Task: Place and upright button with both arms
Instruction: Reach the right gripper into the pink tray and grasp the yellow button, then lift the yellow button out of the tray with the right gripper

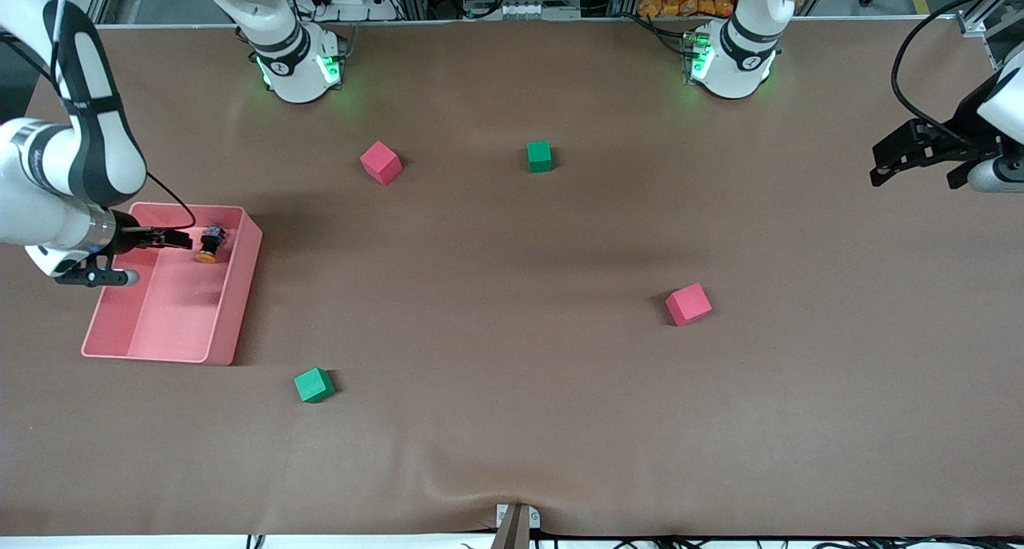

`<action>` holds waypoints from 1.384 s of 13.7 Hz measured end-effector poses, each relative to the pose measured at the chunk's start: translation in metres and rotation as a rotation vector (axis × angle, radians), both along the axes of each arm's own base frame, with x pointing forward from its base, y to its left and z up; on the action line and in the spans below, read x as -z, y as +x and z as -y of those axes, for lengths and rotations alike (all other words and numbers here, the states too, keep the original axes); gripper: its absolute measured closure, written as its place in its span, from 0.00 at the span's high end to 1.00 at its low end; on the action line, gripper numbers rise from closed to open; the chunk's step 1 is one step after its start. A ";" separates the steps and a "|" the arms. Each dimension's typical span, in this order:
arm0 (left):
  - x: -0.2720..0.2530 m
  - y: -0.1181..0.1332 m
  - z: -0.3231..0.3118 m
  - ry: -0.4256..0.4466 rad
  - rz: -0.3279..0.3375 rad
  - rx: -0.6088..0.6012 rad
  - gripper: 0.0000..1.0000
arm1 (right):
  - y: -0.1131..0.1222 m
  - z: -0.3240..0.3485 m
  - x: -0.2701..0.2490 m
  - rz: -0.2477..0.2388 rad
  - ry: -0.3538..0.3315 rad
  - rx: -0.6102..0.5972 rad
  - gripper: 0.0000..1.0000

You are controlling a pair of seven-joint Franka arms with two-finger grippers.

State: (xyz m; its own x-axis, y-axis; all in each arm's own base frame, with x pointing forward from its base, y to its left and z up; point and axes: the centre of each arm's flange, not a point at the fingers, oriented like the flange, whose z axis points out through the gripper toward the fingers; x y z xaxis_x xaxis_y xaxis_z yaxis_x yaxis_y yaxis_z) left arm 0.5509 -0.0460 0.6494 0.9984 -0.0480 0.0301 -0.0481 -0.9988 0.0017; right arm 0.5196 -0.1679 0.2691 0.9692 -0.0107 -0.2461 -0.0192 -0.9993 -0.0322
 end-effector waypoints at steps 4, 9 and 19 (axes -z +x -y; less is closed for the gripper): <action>0.000 0.000 0.004 0.000 0.000 0.007 1.00 | -0.005 0.000 0.032 -0.002 0.020 -0.052 1.00; 0.000 0.000 0.003 0.000 0.000 0.006 1.00 | -0.025 -0.011 0.078 -0.001 0.033 -0.082 1.00; 0.001 0.000 0.004 0.000 -0.002 0.007 1.00 | -0.044 -0.018 0.106 -0.055 0.054 -0.084 0.94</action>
State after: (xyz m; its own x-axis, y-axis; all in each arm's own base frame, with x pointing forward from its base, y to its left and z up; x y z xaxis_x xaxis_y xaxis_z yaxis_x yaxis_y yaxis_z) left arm 0.5507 -0.0497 0.6487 0.9981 -0.0552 0.0281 -0.0552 -0.9985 0.0017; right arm 0.4755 -0.1497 0.1633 0.9511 0.0844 -0.2972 0.0609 -0.9943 -0.0875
